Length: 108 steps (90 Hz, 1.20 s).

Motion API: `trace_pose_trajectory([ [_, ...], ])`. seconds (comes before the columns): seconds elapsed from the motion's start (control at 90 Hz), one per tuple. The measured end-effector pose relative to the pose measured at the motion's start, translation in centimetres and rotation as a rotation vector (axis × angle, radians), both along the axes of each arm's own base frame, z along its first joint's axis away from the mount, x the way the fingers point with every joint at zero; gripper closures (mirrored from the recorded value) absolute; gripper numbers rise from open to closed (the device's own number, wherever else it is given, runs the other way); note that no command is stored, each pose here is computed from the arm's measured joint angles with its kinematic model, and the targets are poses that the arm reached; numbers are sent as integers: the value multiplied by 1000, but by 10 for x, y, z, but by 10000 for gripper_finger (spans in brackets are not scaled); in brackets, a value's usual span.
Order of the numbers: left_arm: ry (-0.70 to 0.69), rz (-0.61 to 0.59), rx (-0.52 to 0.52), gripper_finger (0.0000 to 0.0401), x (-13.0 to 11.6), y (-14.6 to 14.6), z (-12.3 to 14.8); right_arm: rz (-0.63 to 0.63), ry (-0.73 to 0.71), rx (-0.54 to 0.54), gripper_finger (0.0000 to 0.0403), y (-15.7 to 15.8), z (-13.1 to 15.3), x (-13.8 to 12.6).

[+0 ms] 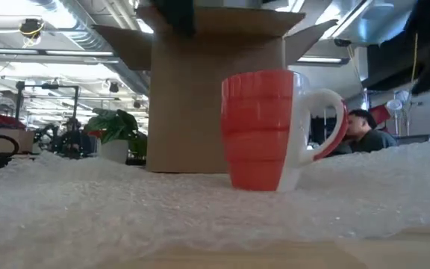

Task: Wrap mug
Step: Wrap the red mug with bubble wrap

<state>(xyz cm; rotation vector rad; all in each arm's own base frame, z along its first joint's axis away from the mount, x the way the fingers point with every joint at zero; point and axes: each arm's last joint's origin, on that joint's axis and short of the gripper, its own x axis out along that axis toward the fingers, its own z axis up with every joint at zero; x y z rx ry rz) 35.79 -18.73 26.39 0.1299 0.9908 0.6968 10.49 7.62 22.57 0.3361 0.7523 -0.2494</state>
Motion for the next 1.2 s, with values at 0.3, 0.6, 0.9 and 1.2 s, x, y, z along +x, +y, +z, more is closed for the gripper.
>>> trace_pose_trajectory([
  [0.3,-58,55,-59,364,-18,-17,-44,56,-65,40,403,15,20,-5],
  [0.6,-214,71,-172,380,-45,-29,-77,83,-33,102,403,38,15,-9],
  [0.9,-347,14,-250,381,-68,-26,-108,48,39,145,403,60,11,-23],
  [1.2,-502,-102,-321,381,-94,-2,-116,-29,146,45,403,91,33,-56],
])
